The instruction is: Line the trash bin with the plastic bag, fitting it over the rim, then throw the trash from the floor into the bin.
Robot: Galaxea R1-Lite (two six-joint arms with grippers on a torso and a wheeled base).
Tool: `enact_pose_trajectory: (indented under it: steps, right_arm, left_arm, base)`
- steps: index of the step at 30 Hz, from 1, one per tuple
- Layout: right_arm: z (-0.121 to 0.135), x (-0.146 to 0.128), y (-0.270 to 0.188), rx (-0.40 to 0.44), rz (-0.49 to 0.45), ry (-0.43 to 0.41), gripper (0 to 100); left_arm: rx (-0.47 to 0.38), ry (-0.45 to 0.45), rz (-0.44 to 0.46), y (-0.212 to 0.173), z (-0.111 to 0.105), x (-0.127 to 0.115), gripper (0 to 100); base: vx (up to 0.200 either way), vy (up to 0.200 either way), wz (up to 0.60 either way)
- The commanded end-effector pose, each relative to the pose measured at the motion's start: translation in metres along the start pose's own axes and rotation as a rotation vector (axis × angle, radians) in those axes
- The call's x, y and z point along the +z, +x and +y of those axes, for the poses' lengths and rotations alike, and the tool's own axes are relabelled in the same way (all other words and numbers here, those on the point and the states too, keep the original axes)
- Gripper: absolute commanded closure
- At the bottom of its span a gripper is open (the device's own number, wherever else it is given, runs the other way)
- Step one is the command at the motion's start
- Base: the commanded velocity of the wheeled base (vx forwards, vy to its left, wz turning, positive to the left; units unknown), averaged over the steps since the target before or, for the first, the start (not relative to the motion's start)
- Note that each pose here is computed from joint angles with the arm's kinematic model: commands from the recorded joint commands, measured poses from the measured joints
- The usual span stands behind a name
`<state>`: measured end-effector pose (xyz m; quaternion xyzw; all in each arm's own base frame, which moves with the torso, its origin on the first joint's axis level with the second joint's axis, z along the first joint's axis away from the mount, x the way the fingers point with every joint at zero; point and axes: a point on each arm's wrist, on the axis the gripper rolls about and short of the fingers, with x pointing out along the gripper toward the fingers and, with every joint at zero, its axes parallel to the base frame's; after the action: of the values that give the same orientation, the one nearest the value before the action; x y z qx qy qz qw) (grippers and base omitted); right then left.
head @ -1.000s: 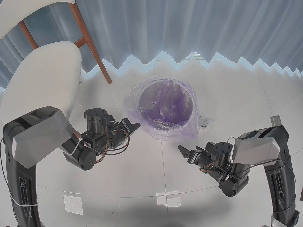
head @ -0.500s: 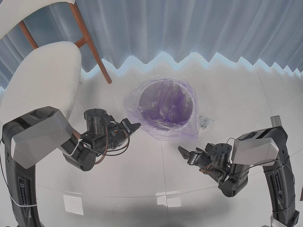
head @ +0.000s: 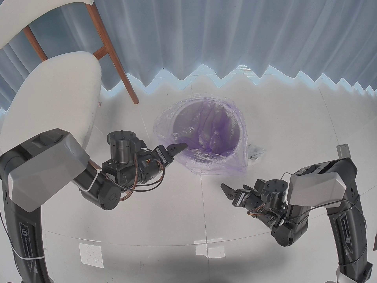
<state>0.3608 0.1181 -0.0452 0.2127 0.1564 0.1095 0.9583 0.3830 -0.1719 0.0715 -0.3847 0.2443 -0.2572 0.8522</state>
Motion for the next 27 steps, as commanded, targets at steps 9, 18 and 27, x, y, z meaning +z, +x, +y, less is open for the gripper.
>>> enact_pose_trajectory:
  steps: [9,18,27]
  right_arm:
    - [0.000,0.001,0.000,0.006,-0.012,0.001,0]
    - [-0.001,-0.002,0.001,0.003,-0.007,0.000,0]
    - [-0.002,-0.005,0.002,0.001,0.001,-0.002,0]
  left_arm:
    - [-0.005,0.023,0.026,0.027,-0.009,0.003,100]
    - [0.034,0.015,0.036,0.028,0.003,-0.006,100]
    - [0.043,0.025,0.007,0.005,-0.014,-0.008,100]
  base:
    - [0.000,0.000,0.00]
    - [0.000,0.000,0.00]
    - [0.000,0.000,0.00]
